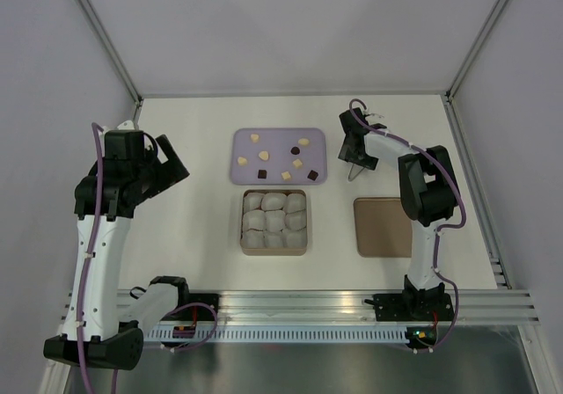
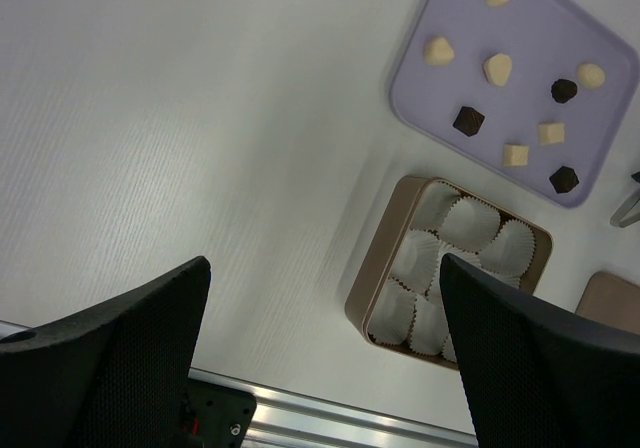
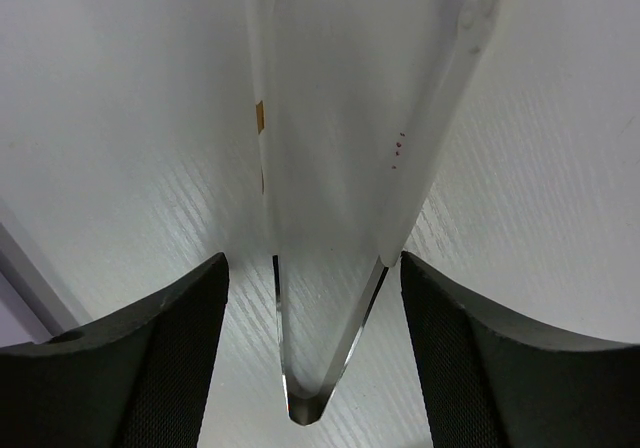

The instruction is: Pack the chocolate

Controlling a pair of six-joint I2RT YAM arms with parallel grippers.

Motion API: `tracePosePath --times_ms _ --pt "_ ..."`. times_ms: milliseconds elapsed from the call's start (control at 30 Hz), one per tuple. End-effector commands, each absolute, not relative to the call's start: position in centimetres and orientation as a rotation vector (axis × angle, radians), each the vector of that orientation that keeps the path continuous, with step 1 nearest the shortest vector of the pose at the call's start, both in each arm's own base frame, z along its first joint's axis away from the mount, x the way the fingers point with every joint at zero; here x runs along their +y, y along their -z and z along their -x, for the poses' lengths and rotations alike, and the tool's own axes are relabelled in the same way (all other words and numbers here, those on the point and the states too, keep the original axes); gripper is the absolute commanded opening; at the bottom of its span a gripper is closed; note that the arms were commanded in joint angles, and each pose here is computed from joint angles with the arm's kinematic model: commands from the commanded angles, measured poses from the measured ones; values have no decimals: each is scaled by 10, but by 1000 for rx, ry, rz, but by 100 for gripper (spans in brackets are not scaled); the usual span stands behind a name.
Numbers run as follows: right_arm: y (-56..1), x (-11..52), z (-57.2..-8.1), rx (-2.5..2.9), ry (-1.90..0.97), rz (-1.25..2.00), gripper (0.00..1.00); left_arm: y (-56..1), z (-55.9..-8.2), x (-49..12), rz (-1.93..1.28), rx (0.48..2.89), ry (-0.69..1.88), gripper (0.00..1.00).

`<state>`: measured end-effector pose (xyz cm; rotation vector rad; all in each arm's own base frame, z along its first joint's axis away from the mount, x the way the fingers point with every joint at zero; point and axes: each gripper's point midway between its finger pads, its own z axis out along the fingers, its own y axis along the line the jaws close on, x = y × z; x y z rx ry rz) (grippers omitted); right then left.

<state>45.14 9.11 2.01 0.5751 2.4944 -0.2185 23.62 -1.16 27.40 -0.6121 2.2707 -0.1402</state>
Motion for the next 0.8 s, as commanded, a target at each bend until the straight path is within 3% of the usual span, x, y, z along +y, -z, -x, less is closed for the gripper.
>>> tracePosePath --times_ms 0,767 --pt "-10 91 -450 2497 221 -594 74 -288 -241 -6 560 2222 114 100" --pt "9 87 -425 2517 189 -626 65 -289 -238 -1 572 2214 79 100"
